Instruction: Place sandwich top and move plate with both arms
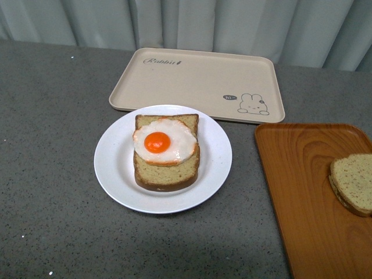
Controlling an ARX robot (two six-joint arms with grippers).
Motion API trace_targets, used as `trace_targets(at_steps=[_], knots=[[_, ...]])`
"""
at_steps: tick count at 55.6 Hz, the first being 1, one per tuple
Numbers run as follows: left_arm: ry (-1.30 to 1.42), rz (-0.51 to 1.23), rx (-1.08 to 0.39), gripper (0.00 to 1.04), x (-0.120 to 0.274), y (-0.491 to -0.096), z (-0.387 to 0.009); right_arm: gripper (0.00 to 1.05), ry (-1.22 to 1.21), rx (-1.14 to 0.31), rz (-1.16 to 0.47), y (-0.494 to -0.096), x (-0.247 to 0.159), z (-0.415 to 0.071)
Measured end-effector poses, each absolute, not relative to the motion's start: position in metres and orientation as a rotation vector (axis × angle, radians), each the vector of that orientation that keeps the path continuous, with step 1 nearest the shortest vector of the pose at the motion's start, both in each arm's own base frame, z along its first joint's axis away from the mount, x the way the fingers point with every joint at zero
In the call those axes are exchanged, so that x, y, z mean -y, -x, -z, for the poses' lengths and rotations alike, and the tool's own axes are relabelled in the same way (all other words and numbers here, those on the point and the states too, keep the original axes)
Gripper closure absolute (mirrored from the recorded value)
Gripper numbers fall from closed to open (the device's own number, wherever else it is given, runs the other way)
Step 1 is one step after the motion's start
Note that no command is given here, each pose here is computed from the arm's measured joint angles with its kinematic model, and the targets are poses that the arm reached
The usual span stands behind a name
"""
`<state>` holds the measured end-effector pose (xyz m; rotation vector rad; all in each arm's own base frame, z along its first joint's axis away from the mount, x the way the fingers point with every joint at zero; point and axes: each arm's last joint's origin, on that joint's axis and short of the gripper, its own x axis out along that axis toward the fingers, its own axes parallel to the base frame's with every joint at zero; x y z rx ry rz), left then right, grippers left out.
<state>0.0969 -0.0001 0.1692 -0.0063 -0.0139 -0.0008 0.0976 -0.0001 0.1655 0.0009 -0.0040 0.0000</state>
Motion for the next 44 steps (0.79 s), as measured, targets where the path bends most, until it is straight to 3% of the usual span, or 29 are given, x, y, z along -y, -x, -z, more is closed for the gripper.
trace_targets(at_steps=[5, 10, 23, 37, 44], knots=[[0.006, 0.001, 0.014, 0.06, 0.000, -0.097, -0.169, 0.09, 0.003, -0.007, 0.013, -0.098, 0.000, -0.165], [0.006, 0.001, 0.014, 0.06, 0.000, -0.097, -0.169, 0.09, 0.060, -0.196, 0.194, -0.103, 0.007, -0.164], [0.006, 0.001, 0.015, 0.06, 0.000, -0.097, -0.169, 0.09, 0.041, -0.252, 0.343, -0.148, 0.055, -0.184], [0.006, 0.001, 0.015, 0.06, 0.000, -0.097, -0.169, 0.09, -0.129, -0.607, 0.348, -0.217, 0.109, -0.145], [0.006, 0.001, 0.015, 0.06, 0.000, -0.097, -0.169, 0.09, -0.234, -0.796, 0.245, -0.242, 0.120, -0.114]])
